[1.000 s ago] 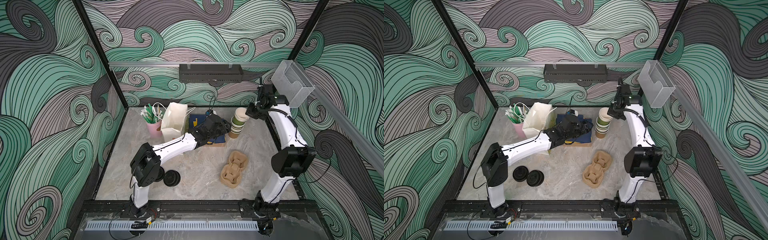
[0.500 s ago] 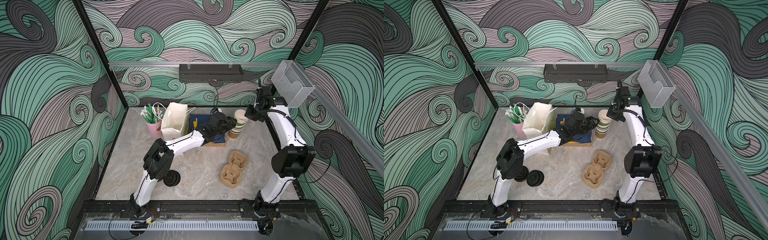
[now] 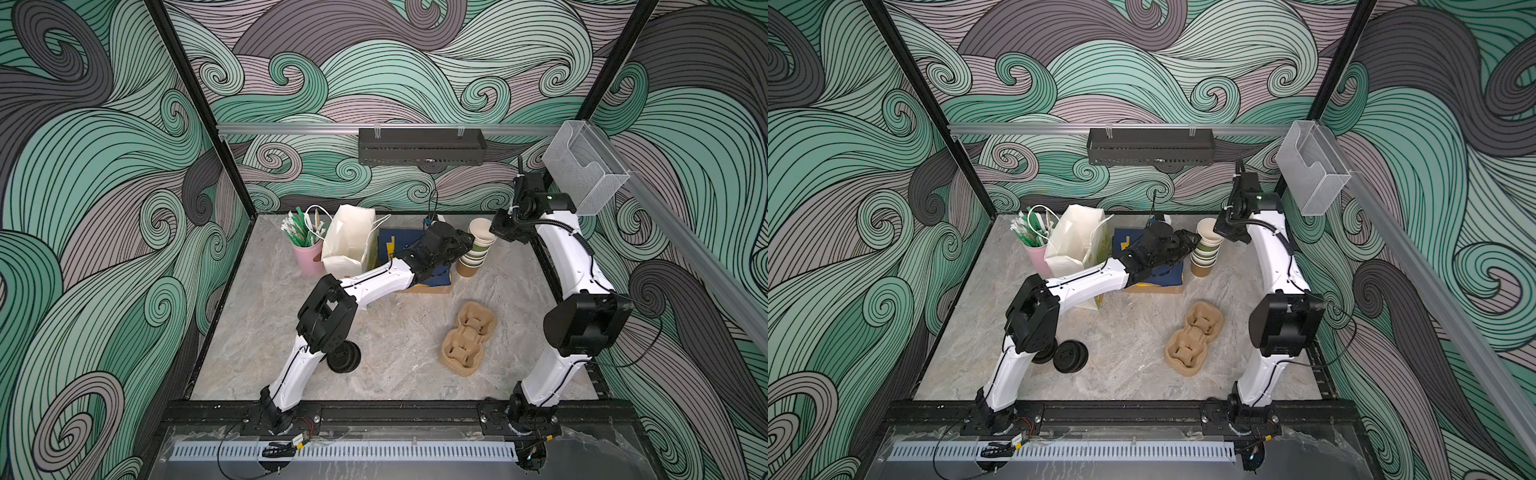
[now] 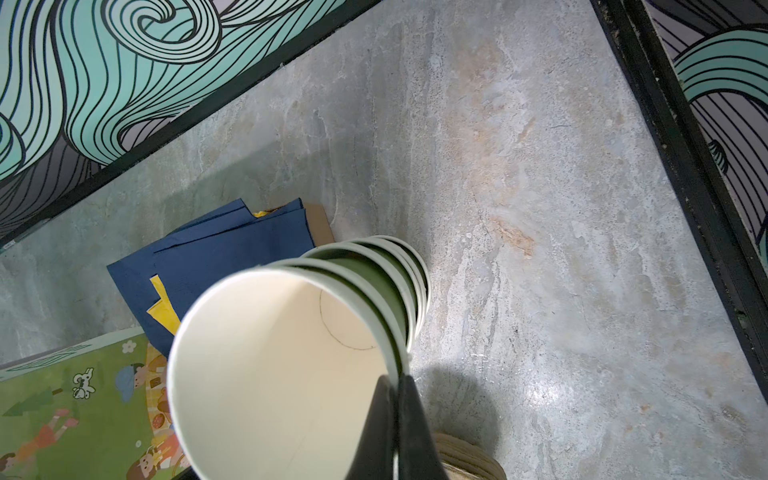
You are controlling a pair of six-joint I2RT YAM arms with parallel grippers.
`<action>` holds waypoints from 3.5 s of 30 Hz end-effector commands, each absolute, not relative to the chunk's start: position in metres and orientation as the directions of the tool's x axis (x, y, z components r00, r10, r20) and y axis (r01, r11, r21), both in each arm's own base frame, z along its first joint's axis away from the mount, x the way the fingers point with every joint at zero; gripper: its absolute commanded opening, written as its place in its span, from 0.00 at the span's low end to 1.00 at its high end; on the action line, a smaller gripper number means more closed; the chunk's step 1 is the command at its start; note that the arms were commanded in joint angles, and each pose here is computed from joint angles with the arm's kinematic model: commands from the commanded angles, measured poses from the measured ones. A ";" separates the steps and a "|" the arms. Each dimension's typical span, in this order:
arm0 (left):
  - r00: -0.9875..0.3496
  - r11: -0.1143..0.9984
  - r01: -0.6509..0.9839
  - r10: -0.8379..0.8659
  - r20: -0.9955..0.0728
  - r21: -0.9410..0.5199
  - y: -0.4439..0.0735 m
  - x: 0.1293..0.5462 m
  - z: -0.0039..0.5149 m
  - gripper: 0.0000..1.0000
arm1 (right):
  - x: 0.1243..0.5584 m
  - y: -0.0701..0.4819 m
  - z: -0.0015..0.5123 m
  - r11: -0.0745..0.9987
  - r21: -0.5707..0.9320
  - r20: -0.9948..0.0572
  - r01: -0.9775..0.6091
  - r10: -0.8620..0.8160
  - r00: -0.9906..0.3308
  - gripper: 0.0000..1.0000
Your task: Pack the takeout coffee
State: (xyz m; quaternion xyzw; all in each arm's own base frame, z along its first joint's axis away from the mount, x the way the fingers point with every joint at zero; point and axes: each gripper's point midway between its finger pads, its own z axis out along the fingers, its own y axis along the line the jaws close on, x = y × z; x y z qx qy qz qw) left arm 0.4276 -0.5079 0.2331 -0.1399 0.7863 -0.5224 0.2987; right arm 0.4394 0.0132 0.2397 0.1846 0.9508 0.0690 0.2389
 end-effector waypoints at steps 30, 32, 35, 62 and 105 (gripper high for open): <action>-0.804 0.509 -0.010 -0.516 -0.297 -0.860 -0.508 0.438 0.192 0.35 | 0.427 0.013 0.294 0.907 0.287 -0.522 0.309 0.418 -0.743 0.00; -0.803 0.510 -0.005 -0.515 -0.301 -0.860 -0.508 0.438 0.193 0.35 | 0.426 0.012 0.297 0.908 0.285 -0.530 0.308 0.417 -0.738 0.00; -0.800 0.504 0.010 -0.514 -0.309 -0.863 -0.509 0.439 0.198 0.36 | 0.426 0.012 0.304 0.908 0.290 -0.542 0.302 0.416 -0.730 0.00; -0.696 0.538 0.210 -0.505 -0.511 -0.817 -0.473 0.409 0.312 0.63 | 0.352 0.005 0.408 0.934 0.281 -0.716 0.220 0.356 -0.600 0.00; -0.676 0.738 -0.260 -0.599 -0.429 -0.622 -0.161 0.188 0.189 0.66 | 0.209 0.241 0.212 0.875 0.175 -0.512 -0.451 -0.311 -0.801 0.00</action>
